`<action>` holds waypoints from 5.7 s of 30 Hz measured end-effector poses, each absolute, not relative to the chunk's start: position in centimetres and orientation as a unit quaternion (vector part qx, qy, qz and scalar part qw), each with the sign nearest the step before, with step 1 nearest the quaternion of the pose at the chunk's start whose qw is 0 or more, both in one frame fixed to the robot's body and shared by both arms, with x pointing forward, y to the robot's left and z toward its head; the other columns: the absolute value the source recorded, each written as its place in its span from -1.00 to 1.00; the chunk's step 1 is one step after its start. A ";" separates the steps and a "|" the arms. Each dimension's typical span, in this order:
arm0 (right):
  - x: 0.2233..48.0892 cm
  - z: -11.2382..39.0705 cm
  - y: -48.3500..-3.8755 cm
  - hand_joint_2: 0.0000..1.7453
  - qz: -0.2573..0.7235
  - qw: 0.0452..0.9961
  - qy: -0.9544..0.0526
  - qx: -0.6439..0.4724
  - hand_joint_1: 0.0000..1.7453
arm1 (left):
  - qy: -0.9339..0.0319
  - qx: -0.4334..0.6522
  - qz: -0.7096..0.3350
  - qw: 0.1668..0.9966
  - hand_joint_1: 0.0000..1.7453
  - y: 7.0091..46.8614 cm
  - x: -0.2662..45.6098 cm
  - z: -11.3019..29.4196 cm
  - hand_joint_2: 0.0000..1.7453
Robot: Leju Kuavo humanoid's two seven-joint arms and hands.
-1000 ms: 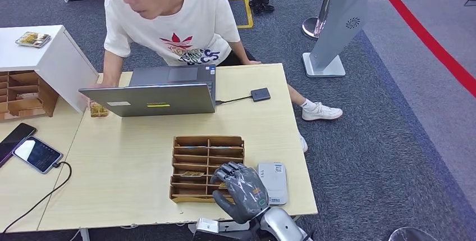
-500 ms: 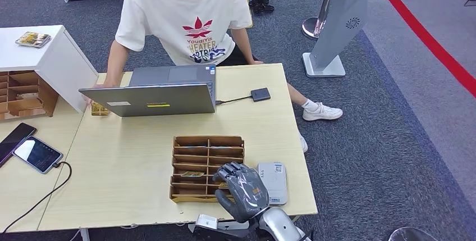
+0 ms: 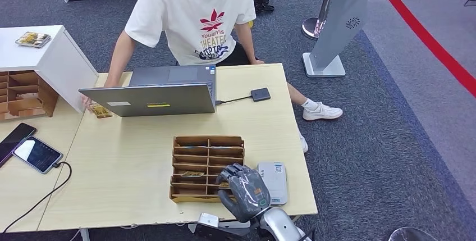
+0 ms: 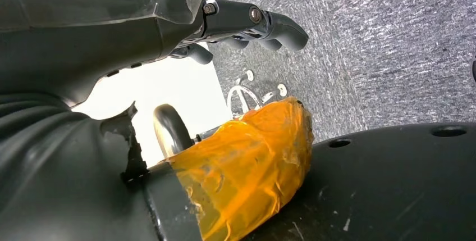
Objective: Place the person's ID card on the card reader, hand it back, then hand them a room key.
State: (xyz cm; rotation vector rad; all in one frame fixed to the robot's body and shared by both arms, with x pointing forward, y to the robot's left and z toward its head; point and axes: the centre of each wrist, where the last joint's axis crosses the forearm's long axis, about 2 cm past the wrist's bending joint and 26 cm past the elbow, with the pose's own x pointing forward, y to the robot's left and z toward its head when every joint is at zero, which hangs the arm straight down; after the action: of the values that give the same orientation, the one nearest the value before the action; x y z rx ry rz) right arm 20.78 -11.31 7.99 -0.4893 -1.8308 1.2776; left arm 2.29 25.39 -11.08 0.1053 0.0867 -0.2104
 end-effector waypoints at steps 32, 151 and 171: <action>21.7 5.4 -13.0 1.00 0.524 0.443 -0.683 -0.249 1.00 | 0.048 0.051 -0.112 0.991 -1.00 25.5 2.3 -11.1 -1.00; 36.9 27.1 -6.4 -0.50 0.427 0.487 -0.761 0.040 -1.00 | 0.031 0.071 -0.239 0.968 -1.00 27.0 4.2 -11.1 -1.00; 31.2 23.0 -8.0 -1.00 0.254 0.507 -0.739 0.364 -1.00 | 0.028 0.071 -0.206 0.976 -1.00 27.0 3.7 -11.1 -1.00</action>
State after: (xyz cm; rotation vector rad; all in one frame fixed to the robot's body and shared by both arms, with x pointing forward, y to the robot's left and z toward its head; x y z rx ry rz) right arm 31.20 -7.96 22.97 0.8778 -1.7811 0.6124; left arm 3.69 26.99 -11.15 0.1429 0.0559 -0.4150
